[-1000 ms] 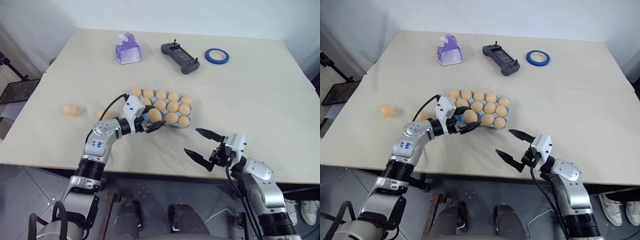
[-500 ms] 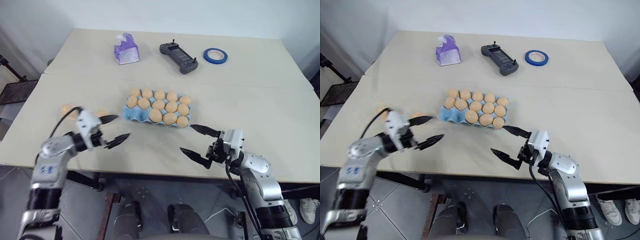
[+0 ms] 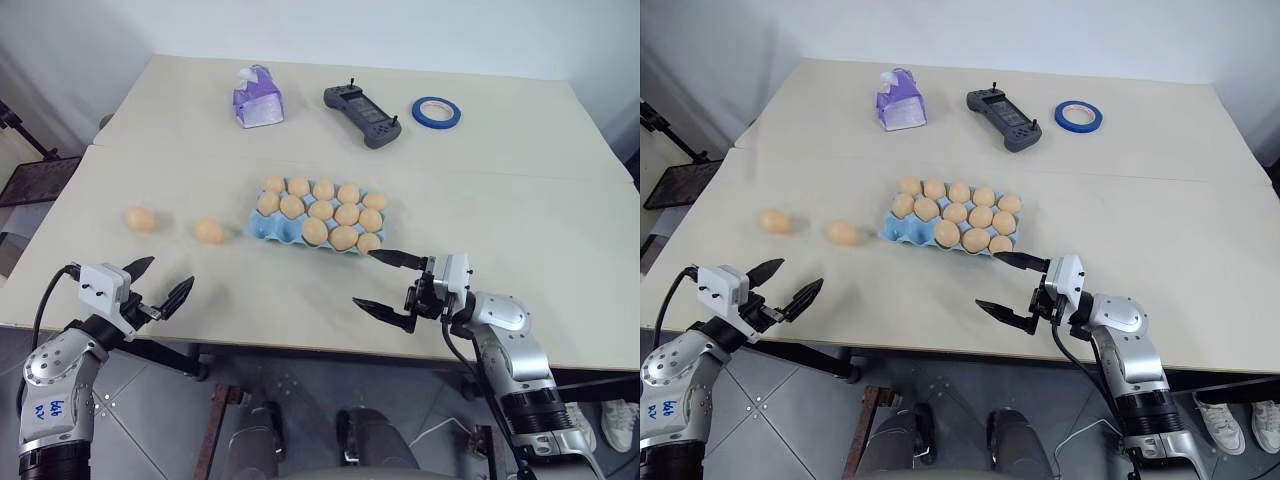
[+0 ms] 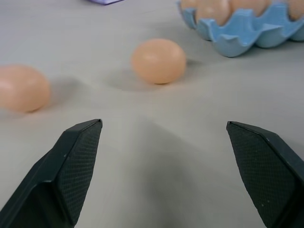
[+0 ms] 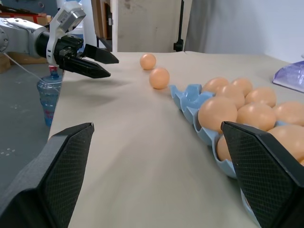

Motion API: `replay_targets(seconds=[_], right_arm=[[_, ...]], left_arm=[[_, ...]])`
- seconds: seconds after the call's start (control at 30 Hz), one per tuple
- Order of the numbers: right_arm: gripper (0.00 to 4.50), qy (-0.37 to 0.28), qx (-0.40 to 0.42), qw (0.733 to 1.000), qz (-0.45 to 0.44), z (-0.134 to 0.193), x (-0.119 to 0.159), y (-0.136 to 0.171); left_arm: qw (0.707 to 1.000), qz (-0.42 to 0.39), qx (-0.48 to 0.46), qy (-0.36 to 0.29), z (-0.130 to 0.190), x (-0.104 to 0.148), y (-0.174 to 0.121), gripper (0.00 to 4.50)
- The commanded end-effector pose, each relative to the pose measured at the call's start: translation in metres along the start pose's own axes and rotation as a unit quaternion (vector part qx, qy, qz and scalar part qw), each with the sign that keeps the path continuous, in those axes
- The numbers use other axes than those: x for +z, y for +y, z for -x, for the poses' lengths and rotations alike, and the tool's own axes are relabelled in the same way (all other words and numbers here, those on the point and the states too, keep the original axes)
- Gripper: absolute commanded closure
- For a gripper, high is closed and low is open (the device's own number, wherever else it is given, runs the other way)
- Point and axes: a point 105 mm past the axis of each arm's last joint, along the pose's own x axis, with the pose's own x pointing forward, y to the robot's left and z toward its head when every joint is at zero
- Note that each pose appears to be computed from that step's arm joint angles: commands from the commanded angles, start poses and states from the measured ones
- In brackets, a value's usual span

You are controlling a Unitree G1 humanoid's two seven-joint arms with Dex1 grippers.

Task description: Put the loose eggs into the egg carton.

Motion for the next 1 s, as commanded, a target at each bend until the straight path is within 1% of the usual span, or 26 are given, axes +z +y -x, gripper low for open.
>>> replay_targets(seconds=[0.03, 0.07, 0.17, 0.27, 0.33, 0.4, 0.5, 0.63, 0.73, 0.83, 0.87, 0.9, 1.0], right_arm=[[0.00, -0.009, 0.003, 1.000, 0.016, 0.000, 0.007, -0.001], [0.00, -0.008, 0.003, 1.000, 0.016, 0.000, 0.007, -0.001], [0.00, -0.005, 0.003, 1.000, 0.015, 0.001, 0.006, 0.000], [0.00, -0.004, 0.002, 1.000, 0.014, 0.001, 0.006, 0.001], [0.00, -0.003, 0.001, 1.000, 0.014, 0.002, 0.007, 0.002], [0.00, -0.003, -0.001, 1.000, 0.015, 0.002, 0.007, 0.003], [0.00, -0.004, -0.008, 1.000, 0.016, 0.003, 0.008, 0.003], [0.00, -0.004, -0.018, 1.000, 0.018, 0.004, 0.009, 0.003], [0.00, -0.005, -0.022, 1.000, 0.017, 0.005, 0.008, 0.004], [0.00, -0.006, -0.023, 1.000, 0.015, 0.004, 0.008, 0.005], [0.00, -0.006, -0.023, 1.000, 0.015, 0.004, 0.007, 0.005], [0.00, -0.007, -0.023, 1.000, 0.015, 0.003, 0.007, 0.004], [0.00, -0.008, -0.023, 1.000, 0.015, 0.002, 0.008, 0.003]], left_arm=[[1.000, -0.007, 0.003, -0.028, -0.011, 0.016, -0.002, 0.03], [0.999, -0.006, 0.001, -0.031, -0.015, 0.018, -0.003, 0.03], [0.999, -0.007, 0.001, -0.046, -0.045, 0.030, 0.000, 0.03], [0.999, -0.008, 0.005, -0.049, -0.068, 0.037, 0.005, 0.03], [0.999, -0.002, 0.013, -0.046, -0.083, 0.038, 0.008, 0.03], [0.999, 0.003, 0.015, -0.031, -0.094, 0.033, 0.009, 0.03], [1.000, 0.007, -0.005, -0.014, -0.102, 0.026, 0.002, 0.03], [1.000, 0.012, -0.016, 0.003, -0.099, 0.017, -0.001, 0.03], [1.000, 0.017, -0.002, 0.014, -0.094, 0.010, 0.005, 0.64], [0.999, 0.034, 0.006, 0.006, -0.092, 0.014, 0.008, 1.62], [0.999, 0.041, 0.009, 0.003, -0.093, 0.016, 0.009, 1.87], [0.999, 0.043, -0.001, -0.006, -0.095, 0.024, 0.007, 2.04], [0.999, 0.043, -0.025, -0.022, -0.099, 0.038, 0.002, 2.04]])
